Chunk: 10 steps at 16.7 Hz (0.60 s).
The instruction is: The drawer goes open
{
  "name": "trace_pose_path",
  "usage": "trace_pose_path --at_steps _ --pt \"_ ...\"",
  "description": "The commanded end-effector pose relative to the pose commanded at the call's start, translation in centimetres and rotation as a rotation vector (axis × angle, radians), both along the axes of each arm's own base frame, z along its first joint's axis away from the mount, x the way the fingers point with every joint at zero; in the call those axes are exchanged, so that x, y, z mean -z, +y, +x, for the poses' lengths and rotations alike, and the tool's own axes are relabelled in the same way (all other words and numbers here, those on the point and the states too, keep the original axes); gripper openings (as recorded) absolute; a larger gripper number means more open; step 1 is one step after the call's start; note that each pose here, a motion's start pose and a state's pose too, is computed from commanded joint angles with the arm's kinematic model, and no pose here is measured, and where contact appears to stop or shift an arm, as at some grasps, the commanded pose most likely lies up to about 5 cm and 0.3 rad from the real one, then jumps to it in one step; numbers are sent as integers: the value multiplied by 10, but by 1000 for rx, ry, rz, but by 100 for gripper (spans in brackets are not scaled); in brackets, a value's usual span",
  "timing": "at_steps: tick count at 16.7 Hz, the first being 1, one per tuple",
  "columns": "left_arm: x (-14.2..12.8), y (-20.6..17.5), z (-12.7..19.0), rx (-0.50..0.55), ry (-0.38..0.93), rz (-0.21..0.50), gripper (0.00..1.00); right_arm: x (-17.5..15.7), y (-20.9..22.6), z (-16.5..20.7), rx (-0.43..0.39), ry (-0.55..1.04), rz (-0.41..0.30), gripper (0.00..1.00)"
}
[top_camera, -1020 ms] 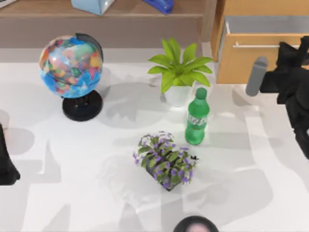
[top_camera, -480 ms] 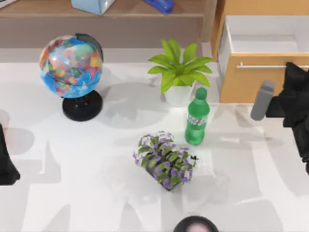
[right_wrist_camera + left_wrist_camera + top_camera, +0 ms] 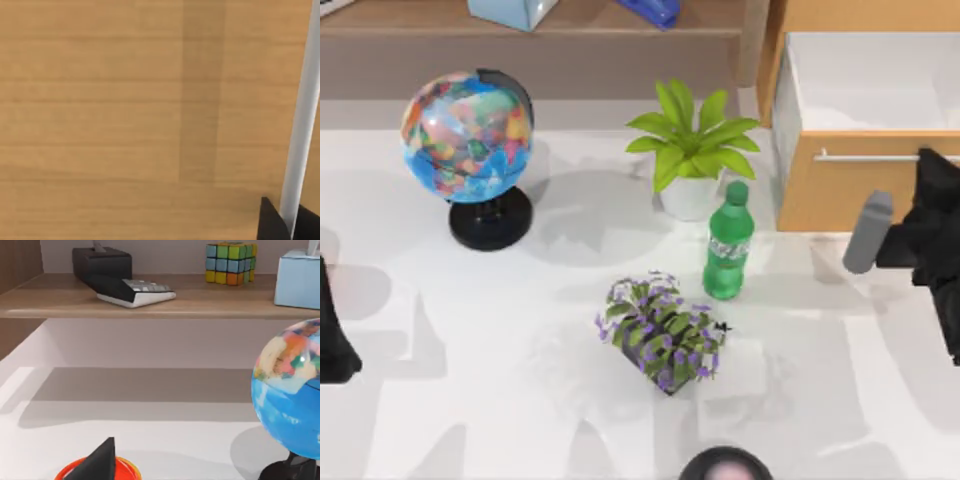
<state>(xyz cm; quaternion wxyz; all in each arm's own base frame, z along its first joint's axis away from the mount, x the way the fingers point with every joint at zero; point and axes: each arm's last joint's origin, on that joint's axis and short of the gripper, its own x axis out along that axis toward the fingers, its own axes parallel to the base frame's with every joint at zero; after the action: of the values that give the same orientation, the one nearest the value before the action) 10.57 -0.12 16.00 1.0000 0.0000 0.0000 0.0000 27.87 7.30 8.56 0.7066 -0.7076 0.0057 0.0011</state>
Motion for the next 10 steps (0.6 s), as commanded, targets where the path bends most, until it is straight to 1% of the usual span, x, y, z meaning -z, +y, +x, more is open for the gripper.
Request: trace_pose_path --at_steps 4,8,10 --pt "0 0 0 0 0 0 100 -1 -1 -33 1 3 1 0" --pt "0 0 0 0 0 0 100 -1 -1 -36 1 0 3 0" --pt "0 0 0 0 0 0 100 -1 -1 -36 1 0 3 15"
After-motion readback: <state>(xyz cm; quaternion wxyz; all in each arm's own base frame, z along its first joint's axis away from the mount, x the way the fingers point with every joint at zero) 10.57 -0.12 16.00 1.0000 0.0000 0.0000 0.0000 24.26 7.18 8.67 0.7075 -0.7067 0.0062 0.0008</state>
